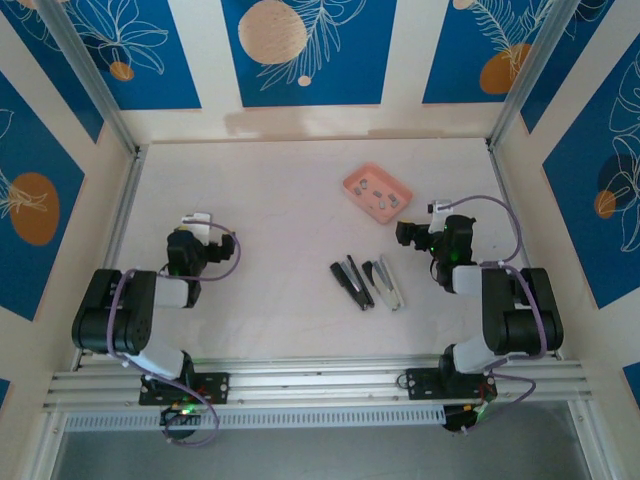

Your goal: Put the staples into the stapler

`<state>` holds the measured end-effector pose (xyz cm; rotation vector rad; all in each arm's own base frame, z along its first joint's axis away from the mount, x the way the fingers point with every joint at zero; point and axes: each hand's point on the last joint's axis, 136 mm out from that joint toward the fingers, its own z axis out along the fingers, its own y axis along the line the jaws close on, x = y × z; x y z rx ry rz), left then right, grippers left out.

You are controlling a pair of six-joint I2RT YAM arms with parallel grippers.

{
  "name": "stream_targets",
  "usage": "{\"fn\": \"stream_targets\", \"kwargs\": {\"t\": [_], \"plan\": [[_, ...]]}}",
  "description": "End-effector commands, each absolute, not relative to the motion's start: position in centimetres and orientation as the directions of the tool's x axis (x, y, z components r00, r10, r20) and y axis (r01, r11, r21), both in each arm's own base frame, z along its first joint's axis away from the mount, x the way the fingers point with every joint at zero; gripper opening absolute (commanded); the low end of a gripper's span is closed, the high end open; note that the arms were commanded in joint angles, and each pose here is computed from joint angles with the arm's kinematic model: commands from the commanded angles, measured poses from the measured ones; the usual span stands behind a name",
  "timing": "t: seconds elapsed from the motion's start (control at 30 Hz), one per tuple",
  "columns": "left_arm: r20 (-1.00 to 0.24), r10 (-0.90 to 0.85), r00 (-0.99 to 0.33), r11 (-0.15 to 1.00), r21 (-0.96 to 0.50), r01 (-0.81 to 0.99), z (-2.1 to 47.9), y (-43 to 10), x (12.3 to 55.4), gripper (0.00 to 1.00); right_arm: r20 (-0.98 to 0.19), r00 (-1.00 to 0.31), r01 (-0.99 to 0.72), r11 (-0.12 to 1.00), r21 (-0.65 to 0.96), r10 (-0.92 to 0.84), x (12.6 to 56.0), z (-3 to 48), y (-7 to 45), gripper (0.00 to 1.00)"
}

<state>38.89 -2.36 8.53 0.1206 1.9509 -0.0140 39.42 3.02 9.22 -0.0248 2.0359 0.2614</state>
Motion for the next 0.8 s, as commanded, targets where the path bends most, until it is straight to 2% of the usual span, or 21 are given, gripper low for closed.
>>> {"fn": "stream_targets", "kwargs": {"t": [0.0,0.07,0.17,0.33,0.47,0.53,0.63,0.77], "plan": [[-0.934,0.075,-0.351,0.997,0.06,0.054,11.9,-1.8,39.4,1.0,-0.864,-0.487,-0.096,0.975,0.199,0.128,39.7,12.9,2.9,0.99],[-0.926,0.067,-0.372,0.997,0.047,0.062,13.3,-2.1,39.3,0.99,-0.835,-0.522,-0.061,0.969,0.239,0.173,39.1,14.3,2.9,0.99],[-0.918,-0.003,-0.395,0.994,-0.046,0.099,15.7,-3.4,39.3,0.93,-0.773,-0.596,-0.028,0.956,0.291,0.218,37.7,16.3,3.8,0.99],[-0.843,-0.043,-0.536,0.958,-0.186,0.216,17.0,-8.4,38.6,0.85,-0.675,-0.728,-0.124,0.946,0.299,0.119,33.7,18.2,8.9,0.99],[-0.759,-0.032,-0.651,0.907,-0.295,0.3,16.2,-12.7,36.9,0.83,-0.559,-0.826,-0.252,0.935,0.251,-0.073,28.9,16.9,14.4,1.0],[-0.723,-0.031,-0.69,0.893,-0.33,0.305,15.4,-13.7,36.0,0.82,-0.479,-0.866,-0.297,0.92,0.256,-0.146,26.6,15.5,16.7,0.96],[-0.691,-0.058,-0.72,0.886,-0.369,0.282,14.5,-14.0,35.1,0.82,-0.33,-0.924,-0.289,0.918,0.273,-0.193,24.0,12.9,18.8,0.87],[-0.683,-0.073,-0.727,0.878,-0.389,0.278,13.9,-14.1,34.5,0.82,-0.213,-0.949,-0.276,0.942,0.189,-0.235,22.3,10.0,19.6,0.85]]}}
